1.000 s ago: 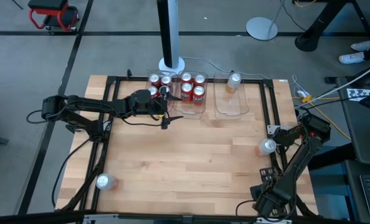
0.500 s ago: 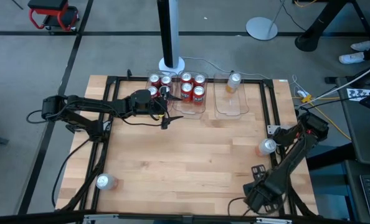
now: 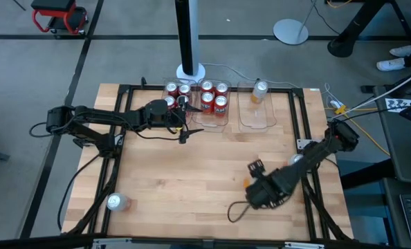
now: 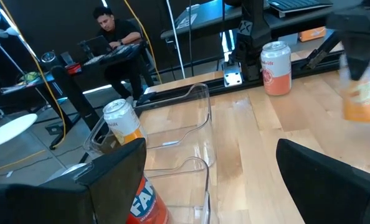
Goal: Sort soda cans
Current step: Put the bottom right white soda can into the right transparent bin
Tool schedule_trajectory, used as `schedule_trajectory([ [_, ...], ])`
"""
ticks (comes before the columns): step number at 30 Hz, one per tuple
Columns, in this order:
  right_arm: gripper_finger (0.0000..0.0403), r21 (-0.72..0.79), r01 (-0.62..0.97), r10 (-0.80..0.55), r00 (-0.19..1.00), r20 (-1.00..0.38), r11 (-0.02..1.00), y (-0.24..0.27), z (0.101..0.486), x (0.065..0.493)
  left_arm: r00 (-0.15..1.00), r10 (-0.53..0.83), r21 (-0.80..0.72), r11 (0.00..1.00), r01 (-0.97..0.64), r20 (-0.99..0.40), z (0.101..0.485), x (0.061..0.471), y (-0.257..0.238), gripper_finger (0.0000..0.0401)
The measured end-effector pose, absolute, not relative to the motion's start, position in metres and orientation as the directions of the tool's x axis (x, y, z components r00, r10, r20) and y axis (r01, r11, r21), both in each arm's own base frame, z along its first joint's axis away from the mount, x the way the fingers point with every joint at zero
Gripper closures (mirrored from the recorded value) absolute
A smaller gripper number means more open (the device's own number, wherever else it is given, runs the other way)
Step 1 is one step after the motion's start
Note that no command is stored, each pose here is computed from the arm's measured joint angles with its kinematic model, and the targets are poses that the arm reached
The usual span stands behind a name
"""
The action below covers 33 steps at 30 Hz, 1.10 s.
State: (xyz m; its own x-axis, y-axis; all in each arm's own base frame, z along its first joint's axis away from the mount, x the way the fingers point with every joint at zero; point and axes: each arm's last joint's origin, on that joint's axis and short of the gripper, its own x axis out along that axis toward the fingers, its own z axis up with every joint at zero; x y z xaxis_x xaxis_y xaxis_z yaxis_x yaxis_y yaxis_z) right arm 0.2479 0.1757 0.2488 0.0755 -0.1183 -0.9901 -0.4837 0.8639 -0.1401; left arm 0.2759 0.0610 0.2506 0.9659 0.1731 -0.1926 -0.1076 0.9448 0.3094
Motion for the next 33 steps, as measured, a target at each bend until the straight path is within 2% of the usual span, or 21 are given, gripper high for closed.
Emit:
schedule_trajectory([
  [10, 0.0102, -0.365, -0.579, -0.401, 0.071, -0.913, 0.729, 0.116, 0.281, 0.271, 0.966, 0.173, 0.307, 0.946, -0.108, -0.194, 0.25, 0.276, 0.061, 0.0054],
  [19, 0.0105, -0.5, -0.588, -0.554, 0.103, -0.826, 0.636, 0.063, 0.319, 0.289, 0.965, 0.173, 0.298, 0.948, -0.109, -0.198, 0.25, 0.276, 0.061, 0.0054],
  [33, 0.01, -0.463, -0.522, -0.594, -0.11, -0.797, 0.717, -0.049, 0.321, 0.291, 0.964, 0.173, 0.294, 0.95, -0.108, -0.202, 0.25, 0.276, 0.061, 0.0054],
])
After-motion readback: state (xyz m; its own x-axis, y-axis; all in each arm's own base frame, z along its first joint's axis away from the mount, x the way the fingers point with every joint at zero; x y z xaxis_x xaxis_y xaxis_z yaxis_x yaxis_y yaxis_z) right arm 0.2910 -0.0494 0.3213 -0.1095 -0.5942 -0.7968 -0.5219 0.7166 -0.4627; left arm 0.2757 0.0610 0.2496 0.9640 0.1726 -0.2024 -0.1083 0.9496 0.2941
